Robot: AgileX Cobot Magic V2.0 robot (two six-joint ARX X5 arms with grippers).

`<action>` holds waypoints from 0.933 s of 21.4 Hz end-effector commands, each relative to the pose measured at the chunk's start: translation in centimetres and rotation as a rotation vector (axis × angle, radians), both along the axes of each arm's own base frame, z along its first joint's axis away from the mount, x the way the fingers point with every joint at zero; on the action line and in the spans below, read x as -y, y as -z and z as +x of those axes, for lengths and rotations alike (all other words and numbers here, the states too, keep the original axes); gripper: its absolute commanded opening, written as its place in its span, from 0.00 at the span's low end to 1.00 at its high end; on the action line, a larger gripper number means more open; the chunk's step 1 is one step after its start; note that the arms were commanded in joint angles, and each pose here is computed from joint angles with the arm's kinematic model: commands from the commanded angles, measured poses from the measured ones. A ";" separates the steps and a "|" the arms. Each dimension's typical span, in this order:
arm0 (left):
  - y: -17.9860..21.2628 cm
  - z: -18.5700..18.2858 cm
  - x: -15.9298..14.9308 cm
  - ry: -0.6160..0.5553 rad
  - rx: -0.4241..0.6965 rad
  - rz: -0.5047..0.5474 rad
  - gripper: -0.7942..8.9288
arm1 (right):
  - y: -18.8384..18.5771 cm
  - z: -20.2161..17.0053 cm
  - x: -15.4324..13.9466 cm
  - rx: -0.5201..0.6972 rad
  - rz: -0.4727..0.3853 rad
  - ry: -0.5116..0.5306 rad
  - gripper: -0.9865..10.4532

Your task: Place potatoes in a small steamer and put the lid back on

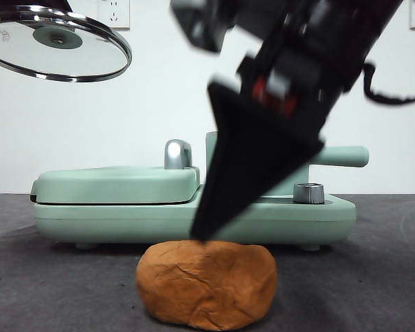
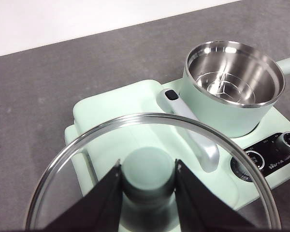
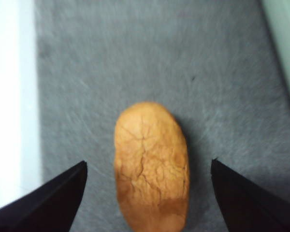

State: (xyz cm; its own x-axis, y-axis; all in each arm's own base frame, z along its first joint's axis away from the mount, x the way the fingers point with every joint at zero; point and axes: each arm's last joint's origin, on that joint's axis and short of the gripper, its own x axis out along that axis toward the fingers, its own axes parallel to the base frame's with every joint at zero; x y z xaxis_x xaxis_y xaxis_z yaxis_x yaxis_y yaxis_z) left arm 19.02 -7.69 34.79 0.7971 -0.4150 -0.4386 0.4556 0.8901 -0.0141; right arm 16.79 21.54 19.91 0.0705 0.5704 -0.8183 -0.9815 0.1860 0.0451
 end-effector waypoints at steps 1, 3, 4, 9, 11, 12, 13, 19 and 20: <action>-0.8 0.0 0.0 0.002 0.048 -0.010 0.09 | 1.0 0.1 -1.1 0.016 -0.042 -0.032 0.44; -0.8 0.0 0.0 0.002 0.048 -0.010 0.09 | 1.7 0.1 -1.4 0.000 -0.065 -0.037 0.44; -0.8 0.0 0.0 0.002 0.048 -0.009 0.09 | 2.0 0.1 -1.5 -0.007 -0.074 -0.039 0.44; -0.8 0.0 0.0 0.003 0.047 -0.009 0.09 | 2.9 0.2 -1.7 -0.014 -0.113 -0.022 0.30; -0.8 0.0 0.0 0.003 0.047 -0.009 0.09 | 2.6 0.2 -1.7 -0.003 -0.122 0.009 0.26; -0.8 0.0 0.0 0.003 0.047 -0.009 0.09 | 2.3 0.1 -1.5 0.012 -0.128 0.024 0.26; -0.8 0.0 0.0 0.003 0.047 -0.009 0.09 | 1.9 0.1 -1.3 0.016 -0.125 0.035 0.26; -0.8 0.0 0.0 0.003 0.051 -0.010 0.09 | -4.1 -0.1 1.2 -0.067 -0.087 0.289 0.26; -0.8 0.0 0.0 0.003 0.051 -0.010 0.09 | -5.2 0.1 1.7 -0.086 -0.087 0.352 0.26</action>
